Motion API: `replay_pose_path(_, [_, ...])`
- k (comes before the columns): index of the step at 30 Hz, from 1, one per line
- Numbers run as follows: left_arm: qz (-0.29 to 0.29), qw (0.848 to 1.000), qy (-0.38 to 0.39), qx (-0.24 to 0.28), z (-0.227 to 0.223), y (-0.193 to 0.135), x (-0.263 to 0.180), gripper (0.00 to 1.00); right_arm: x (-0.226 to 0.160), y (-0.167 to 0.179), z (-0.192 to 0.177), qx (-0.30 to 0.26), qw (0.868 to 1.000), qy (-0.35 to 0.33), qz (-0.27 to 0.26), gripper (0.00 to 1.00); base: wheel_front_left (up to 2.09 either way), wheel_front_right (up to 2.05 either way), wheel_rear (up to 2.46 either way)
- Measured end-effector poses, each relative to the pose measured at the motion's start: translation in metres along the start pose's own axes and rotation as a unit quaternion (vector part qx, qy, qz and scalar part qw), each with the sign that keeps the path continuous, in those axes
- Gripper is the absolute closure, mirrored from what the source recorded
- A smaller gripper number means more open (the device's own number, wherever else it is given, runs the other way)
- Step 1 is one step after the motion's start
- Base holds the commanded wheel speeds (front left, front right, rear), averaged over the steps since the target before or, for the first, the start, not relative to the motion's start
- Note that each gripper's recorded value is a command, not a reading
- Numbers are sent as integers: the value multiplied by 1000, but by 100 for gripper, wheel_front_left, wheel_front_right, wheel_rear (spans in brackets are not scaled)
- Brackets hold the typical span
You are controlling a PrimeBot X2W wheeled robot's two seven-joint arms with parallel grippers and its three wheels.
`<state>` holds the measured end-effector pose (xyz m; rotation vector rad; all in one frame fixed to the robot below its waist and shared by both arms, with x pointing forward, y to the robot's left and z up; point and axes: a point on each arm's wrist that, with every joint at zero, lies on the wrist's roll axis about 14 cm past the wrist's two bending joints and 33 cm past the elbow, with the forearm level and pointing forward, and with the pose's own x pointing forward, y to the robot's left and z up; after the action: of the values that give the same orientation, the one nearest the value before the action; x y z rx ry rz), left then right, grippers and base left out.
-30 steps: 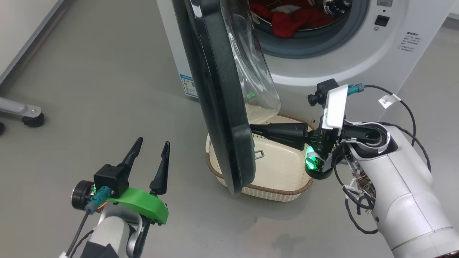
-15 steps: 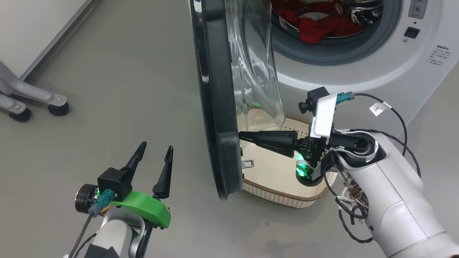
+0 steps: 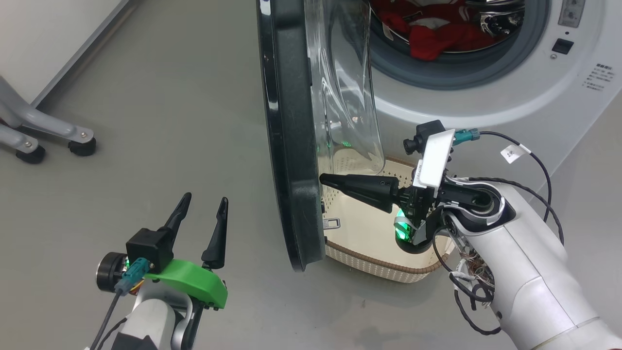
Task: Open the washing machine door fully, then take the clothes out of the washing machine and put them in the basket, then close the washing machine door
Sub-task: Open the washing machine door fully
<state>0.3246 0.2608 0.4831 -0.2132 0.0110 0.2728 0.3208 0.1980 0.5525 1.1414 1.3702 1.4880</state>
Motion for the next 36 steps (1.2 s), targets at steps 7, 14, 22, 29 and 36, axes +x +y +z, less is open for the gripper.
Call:
replay_pose_path(7, [5, 1000, 2, -1, -2, 0, 2, 0, -18, -4, 15, 28, 997, -74, 19, 100, 0, 0, 0])
replay_pose_path(14, [-2, 1000, 3, -5, -4, -5, 5, 0, -51, -4, 42, 38, 981, -186, 35, 0, 0, 0, 0])
replay_pose_path(22, [-12, 1000, 0, -8, -3, -11, 7, 0, -90, -29, 51, 8, 958, -285, -27, 0, 0, 0, 0])
replay_pose_path(29, [-16, 1000, -3, -9, -1, -14, 6, 0, -120, -40, 59, -99, 924, -348, -125, 0, 0, 0, 0])
replay_pose_path(36, [-16, 1000, 2, -12, -5, -14, 2, 0, -147, -30, 69, -287, 848, -388, -219, 0, 0, 0, 0])
